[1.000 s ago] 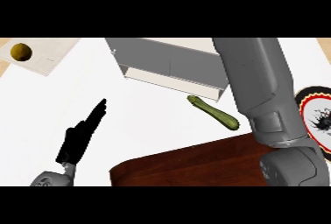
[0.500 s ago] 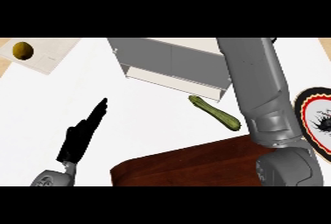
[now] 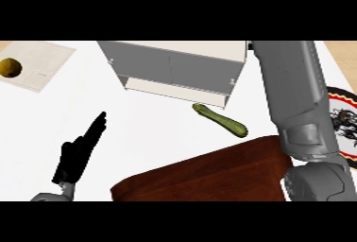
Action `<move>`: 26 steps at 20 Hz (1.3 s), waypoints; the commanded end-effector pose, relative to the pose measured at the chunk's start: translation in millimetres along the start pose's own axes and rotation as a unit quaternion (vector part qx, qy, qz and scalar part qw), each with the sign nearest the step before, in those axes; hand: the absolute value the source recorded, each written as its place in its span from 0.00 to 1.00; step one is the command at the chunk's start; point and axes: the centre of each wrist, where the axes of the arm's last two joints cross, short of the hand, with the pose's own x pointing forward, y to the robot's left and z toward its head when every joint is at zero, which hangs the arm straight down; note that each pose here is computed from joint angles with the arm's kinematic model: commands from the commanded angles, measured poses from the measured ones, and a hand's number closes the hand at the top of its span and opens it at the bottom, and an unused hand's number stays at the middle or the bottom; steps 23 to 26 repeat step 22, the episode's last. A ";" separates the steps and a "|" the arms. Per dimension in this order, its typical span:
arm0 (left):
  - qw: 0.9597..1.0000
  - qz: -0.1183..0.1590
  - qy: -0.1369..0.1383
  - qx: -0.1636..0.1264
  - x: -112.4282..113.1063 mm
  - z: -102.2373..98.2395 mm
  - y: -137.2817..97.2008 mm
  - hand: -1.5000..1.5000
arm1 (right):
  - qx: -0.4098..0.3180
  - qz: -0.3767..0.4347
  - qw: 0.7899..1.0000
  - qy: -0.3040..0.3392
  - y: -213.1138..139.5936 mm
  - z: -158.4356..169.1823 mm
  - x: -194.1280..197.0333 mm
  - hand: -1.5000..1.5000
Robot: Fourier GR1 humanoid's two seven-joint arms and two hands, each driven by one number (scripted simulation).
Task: Pick the cupcake from the tray and place it in the tiered shelf
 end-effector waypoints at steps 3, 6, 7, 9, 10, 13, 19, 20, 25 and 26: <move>0.999 0.008 0.032 0.027 -17.1 12.4 5.3 0.50 | -0.074 0.007 0.996 0.040 -33.1 -22.0 -12.5 0.00; 0.999 0.003 0.035 0.030 -21.2 10.3 14.7 0.50 | -0.060 0.011 0.998 0.035 -54.9 -16.8 -3.6 0.00; 0.998 0.011 0.049 0.040 -30.5 20.7 19.1 0.50 | -0.047 0.016 0.998 0.028 -59.8 -10.7 -30.3 0.00; 0.999 0.005 0.036 0.039 -26.7 22.5 20.1 0.50 | -0.050 0.029 0.998 0.015 -84.9 -15.8 -34.0 0.00; 0.998 0.011 0.042 0.041 -17.5 17.3 27.1 0.50 | -0.031 0.019 0.999 0.011 -90.2 -7.1 -27.6 0.00; 0.998 0.003 0.036 0.041 -23.7 22.0 23.5 0.50 | -0.028 0.034 0.999 0.005 -126.3 -3.7 -42.3 0.00; 1.000 0.007 0.018 0.020 -2.8 15.3 1.9 0.50 | 0.000 0.062 0.998 -0.009 -203.9 18.0 -37.2 0.00; 1.000 0.009 0.017 0.019 -18.6 19.5 14.8 0.50 | 0.001 0.067 0.998 -0.013 -224.8 14.8 -46.7 0.00; 1.000 0.000 0.025 0.015 -16.5 17.0 12.2 0.50 | -0.003 0.067 0.998 0.004 -244.7 43.9 -45.3 0.00; 1.000 0.000 0.025 0.015 -16.5 17.0 12.2 0.50 | -0.003 0.067 0.998 0.004 -244.7 43.9 -45.3 0.00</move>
